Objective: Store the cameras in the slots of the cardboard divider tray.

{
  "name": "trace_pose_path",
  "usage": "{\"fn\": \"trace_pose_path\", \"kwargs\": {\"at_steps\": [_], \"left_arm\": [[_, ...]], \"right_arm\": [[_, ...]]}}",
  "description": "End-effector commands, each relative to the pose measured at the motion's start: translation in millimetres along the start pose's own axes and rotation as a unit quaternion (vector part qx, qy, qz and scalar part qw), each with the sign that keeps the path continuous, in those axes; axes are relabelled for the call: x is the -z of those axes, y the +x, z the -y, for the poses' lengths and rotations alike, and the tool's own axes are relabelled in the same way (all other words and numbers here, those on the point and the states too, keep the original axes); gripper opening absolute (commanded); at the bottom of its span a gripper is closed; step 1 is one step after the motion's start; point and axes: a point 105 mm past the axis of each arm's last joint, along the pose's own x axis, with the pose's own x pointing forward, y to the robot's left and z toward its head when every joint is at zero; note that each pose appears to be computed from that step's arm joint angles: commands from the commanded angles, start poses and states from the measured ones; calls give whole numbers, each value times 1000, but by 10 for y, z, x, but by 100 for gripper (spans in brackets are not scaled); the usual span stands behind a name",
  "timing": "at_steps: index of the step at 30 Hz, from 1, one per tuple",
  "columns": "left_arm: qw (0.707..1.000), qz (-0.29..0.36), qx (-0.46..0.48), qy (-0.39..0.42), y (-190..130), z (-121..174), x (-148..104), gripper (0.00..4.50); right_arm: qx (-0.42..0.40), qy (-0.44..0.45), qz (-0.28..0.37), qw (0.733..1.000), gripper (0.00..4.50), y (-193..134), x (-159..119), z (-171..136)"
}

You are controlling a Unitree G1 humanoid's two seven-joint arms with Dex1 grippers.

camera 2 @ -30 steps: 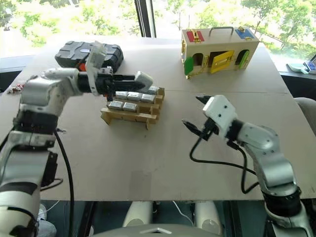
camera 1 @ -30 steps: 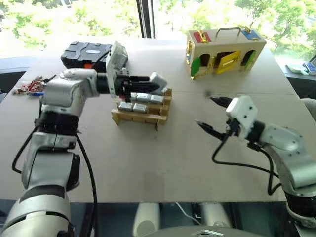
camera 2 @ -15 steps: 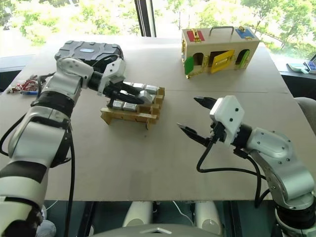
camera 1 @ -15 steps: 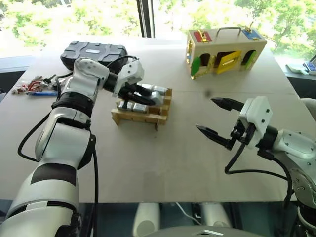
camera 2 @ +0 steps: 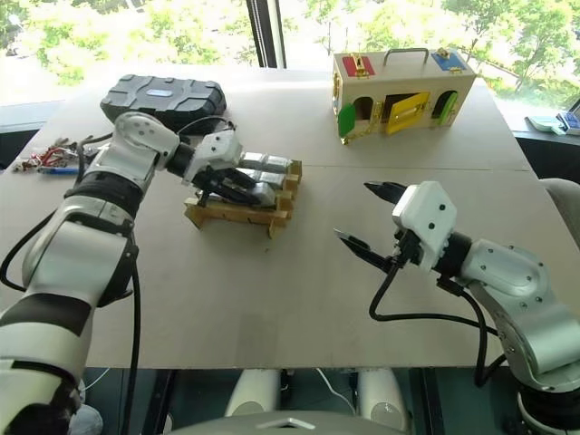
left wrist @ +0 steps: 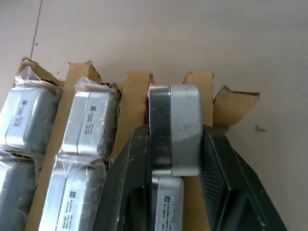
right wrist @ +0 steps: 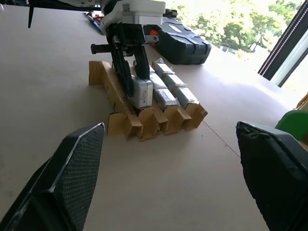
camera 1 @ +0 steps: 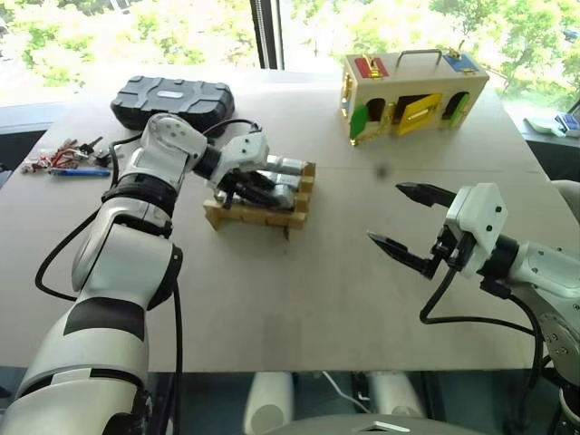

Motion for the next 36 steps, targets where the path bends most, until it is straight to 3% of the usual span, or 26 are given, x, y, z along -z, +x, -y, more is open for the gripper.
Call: {"fn": "trace_pose_path", "kwargs": {"at_steps": [1,6,7,8,11,16,20,22,23,25,29,36], "left_arm": [[1000,-9,-9,24,-79,-53,-77,73],[999,-11,-18,24,-66,-88,-95,73],[999,-8,-24,28,-64,-102,-111,174],[999,-4,-33,34,-66,-122,-132,206],[998,40,-40,25,-121,-142,-242,358],[980,175,-77,-53,-404,-185,-443,358],[929,311,-141,-141,-694,-159,-465,358],[907,350,-137,-189,-748,20,-401,358],[897,362,-144,-208,-750,138,-358,387],[886,357,-187,-230,-689,374,-244,445],[863,311,-292,-272,-533,894,59,449],[839,260,-329,-347,-366,1639,331,449]], "right_arm": [[5,-24,13,1000,434,-29,-103,-5],[9,-23,11,1000,434,-29,-103,-1],[9,-22,11,1000,434,-29,-102,0],[9,-21,11,1000,434,-30,-100,1],[8,-18,10,1000,434,-32,-93,0],[8,-13,8,1000,434,-22,-68,4],[57,7,-9,998,434,-47,25,92],[106,27,-21,994,434,-114,120,196],[117,32,-27,992,447,-154,167,201],[149,35,-42,987,450,-258,247,237],[184,51,-66,979,450,-469,389,242],[172,52,-98,979,450,-681,507,193]]}}
